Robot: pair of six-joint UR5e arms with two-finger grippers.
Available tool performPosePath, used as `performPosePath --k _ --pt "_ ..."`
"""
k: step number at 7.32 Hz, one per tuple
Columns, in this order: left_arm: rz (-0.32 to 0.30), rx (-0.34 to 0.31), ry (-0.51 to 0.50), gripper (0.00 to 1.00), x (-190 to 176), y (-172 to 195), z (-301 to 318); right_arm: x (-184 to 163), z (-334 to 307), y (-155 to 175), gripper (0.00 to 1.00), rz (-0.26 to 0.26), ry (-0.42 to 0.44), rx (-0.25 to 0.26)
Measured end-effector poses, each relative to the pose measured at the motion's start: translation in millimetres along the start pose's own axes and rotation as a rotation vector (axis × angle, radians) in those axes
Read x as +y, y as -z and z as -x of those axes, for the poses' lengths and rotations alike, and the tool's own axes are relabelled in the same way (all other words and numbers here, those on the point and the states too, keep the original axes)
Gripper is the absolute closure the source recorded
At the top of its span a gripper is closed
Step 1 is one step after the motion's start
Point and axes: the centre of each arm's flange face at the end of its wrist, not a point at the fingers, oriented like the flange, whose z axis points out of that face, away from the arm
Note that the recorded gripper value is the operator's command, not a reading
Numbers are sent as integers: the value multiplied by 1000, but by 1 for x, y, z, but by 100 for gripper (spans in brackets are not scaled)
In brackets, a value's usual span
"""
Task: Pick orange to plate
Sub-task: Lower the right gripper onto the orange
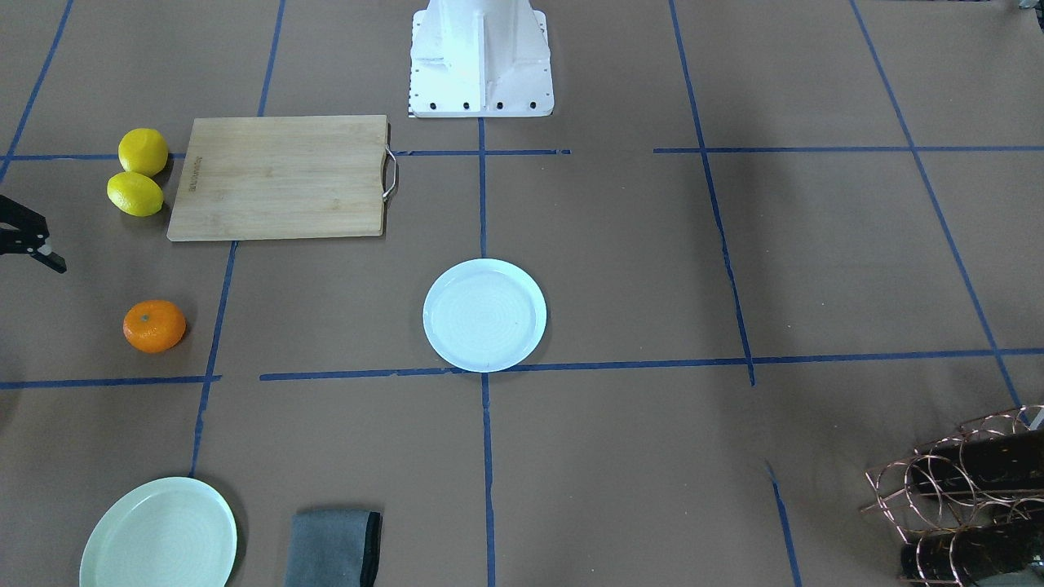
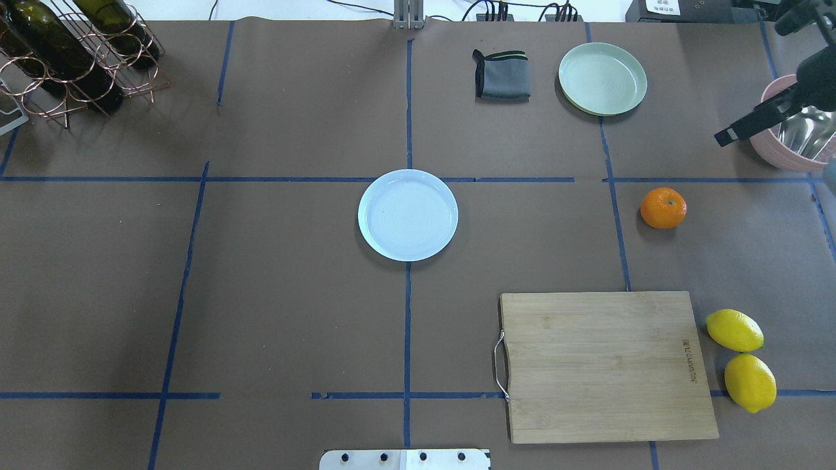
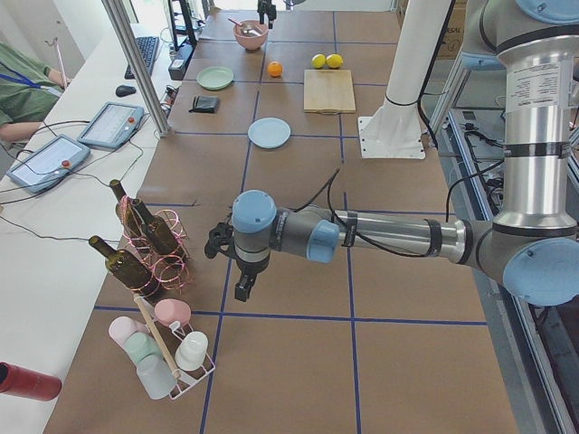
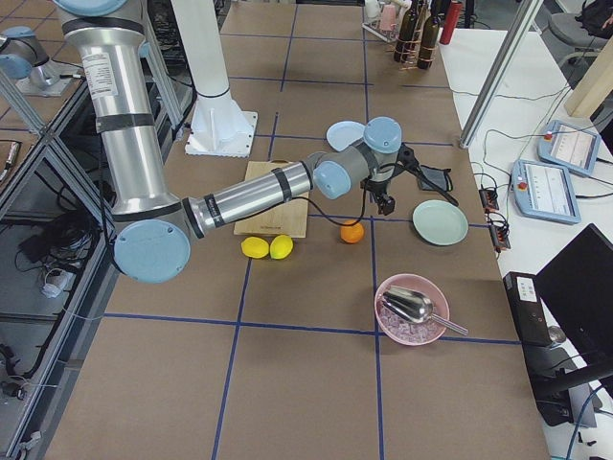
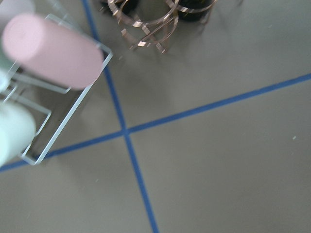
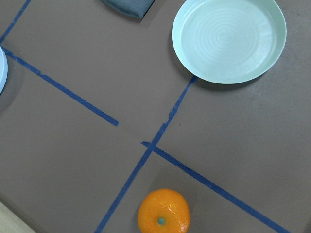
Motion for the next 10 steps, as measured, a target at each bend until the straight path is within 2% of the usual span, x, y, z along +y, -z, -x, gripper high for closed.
performPosePath --k 2,3,4,6,8,10 --pt "39 -1 32 0 48 -10 21 -3 25 -28 0 20 -53 51" --pt "49 0 42 0 57 -13 24 6 34 -53 0 30 -109 97" --pt "52 3 46 0 60 -14 25 18 42 -84 0 20 -144 137" --pt "52 6 47 0 62 -15 25 46 42 -138 0 -29 -178 164" --pt "47 7 43 0 61 -14 25 63 38 -156 0 -53 -191 186" --pt "45 7 39 0 61 -14 25 70 38 -169 0 -45 -185 208"
